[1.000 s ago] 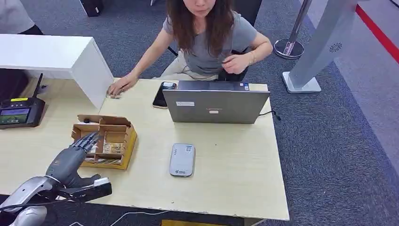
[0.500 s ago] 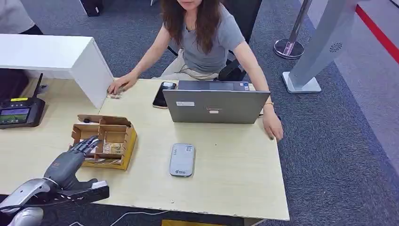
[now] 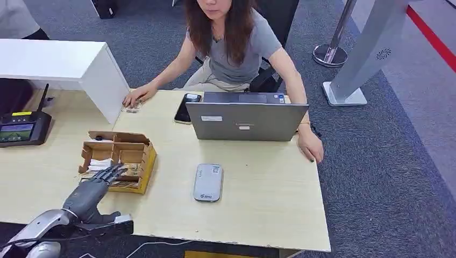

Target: Pass the card to the sensor for recognition and then transmit it.

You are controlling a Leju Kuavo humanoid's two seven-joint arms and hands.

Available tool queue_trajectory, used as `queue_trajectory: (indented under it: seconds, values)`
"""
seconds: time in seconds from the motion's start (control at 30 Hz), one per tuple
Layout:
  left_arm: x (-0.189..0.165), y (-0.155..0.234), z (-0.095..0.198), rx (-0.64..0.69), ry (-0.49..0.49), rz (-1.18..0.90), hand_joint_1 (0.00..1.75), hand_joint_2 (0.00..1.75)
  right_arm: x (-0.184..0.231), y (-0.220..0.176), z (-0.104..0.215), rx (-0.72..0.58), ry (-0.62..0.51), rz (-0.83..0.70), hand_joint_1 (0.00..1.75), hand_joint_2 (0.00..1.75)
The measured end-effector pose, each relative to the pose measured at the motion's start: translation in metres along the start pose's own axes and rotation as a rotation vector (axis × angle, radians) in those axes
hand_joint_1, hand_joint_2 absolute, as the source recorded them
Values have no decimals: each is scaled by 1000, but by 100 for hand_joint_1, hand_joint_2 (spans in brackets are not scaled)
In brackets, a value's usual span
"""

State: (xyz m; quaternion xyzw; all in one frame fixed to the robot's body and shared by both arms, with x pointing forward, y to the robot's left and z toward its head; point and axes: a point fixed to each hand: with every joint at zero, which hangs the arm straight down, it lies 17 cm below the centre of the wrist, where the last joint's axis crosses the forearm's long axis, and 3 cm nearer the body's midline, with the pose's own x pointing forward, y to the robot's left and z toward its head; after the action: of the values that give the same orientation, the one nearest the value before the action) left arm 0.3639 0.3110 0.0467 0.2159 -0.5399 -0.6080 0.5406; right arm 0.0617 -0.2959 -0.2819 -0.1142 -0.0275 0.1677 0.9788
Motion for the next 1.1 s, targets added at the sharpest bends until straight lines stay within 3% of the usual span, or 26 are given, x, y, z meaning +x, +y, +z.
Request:
queue_trajectory:
  seconds: [0.33, 0.37, 0.4, 0.5, 0.53, 0.57, 0.6, 0.83, 1.1]
  values:
    - [-8, -7, -1, -4, 41, -22, 0, 175, 0, 0, 0, 0, 0, 1, 0, 175]
    - [-10, -7, 0, -1, 48, -31, 3, 175, 0, 0, 0, 0, 0, 1, 0, 175]
    - [-11, -7, 0, 0, 55, -36, 19, 175, 0, 0, 0, 0, 1, 1, 0, 175]
    - [-12, -9, 0, -1, 60, -39, 19, 175, 0, 0, 0, 0, 3, 1, 0, 175]
    - [-12, -10, 1, -1, 62, -40, 73, 175, -1, 0, 0, 1, 3, 1, 0, 175]
    - [-12, -10, 1, -3, 64, -42, 91, 175, -1, 0, 0, 2, 5, 1, 0, 175]
    - [-12, -11, 1, -3, 64, -42, 159, 175, -1, 0, 0, 2, 5, 1, 0, 175]
    - [-18, -5, 0, 19, 88, -74, 175, 175, -1, 1, 0, 4, 6, 2, 0, 175]
    - [-18, -2, -2, 23, 89, -85, 175, 175, -1, 1, 0, 3, 5, 2, 0, 175]
